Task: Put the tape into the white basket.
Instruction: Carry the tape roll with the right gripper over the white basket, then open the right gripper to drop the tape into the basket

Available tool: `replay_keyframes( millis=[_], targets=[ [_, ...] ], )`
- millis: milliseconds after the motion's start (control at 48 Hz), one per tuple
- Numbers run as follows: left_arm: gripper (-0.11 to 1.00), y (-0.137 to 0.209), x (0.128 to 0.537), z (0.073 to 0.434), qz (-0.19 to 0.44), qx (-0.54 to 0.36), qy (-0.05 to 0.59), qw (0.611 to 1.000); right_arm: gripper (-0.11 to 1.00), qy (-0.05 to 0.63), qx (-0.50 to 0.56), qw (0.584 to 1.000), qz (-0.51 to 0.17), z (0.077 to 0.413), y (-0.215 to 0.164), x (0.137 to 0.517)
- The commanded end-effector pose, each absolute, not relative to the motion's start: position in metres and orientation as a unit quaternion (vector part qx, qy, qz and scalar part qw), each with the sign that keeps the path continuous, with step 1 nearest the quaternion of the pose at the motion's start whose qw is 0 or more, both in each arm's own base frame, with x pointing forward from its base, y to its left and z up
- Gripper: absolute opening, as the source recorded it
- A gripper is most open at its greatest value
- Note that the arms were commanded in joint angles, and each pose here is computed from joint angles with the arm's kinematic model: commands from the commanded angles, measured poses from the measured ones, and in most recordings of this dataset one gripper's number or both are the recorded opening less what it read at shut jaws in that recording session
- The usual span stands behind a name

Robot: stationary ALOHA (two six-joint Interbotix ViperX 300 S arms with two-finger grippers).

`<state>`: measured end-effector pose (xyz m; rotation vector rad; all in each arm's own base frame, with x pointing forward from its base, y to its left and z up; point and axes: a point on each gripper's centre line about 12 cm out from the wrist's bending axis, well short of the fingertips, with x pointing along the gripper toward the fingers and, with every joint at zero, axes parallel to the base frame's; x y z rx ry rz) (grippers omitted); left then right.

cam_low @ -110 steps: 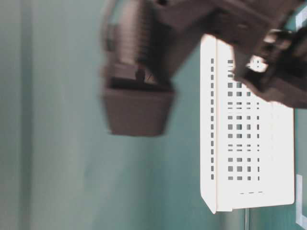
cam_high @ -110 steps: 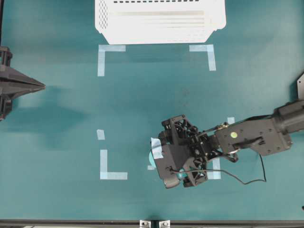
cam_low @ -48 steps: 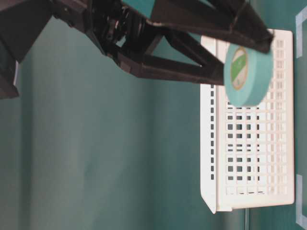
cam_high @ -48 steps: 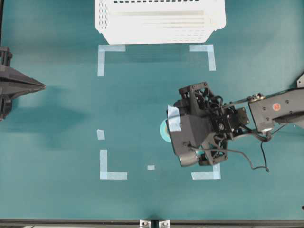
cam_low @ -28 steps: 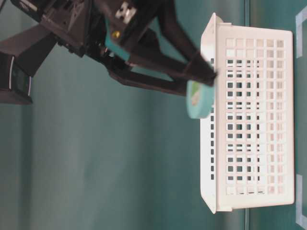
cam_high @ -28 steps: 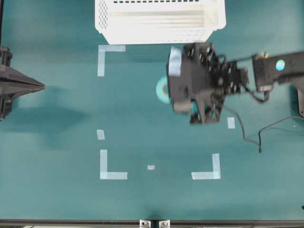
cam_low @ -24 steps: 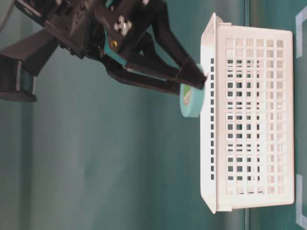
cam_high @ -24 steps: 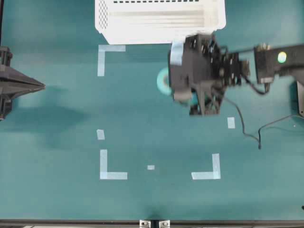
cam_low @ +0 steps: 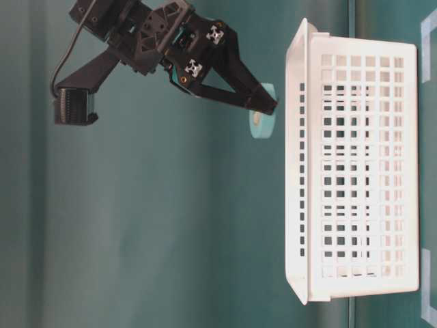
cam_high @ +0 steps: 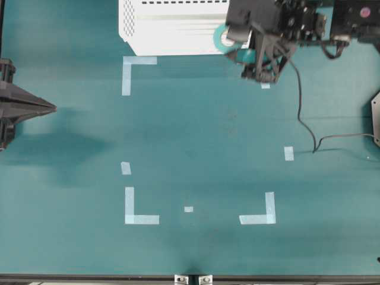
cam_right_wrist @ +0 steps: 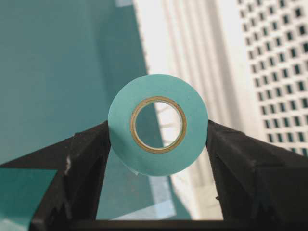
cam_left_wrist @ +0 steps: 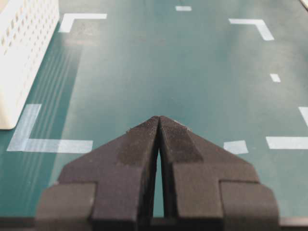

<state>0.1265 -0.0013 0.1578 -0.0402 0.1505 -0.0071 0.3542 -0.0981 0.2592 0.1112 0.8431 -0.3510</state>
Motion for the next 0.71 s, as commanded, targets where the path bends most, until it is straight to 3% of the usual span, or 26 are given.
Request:
replay_keyframes(
  millis=[0,688],
  targets=[
    [-0.11,-0.002,0.128,0.162,-0.005,-0.022,0.071,0.997,0.68,0.379,0.061,0.904,-0.189,0.275,-0.112,0.349],
    [-0.11,-0.001,0.128,0.162,-0.004,-0.022,0.069,0.997,0.68,0.334,0.089,0.905,-0.246,0.257,-0.161,0.327]
  ],
)
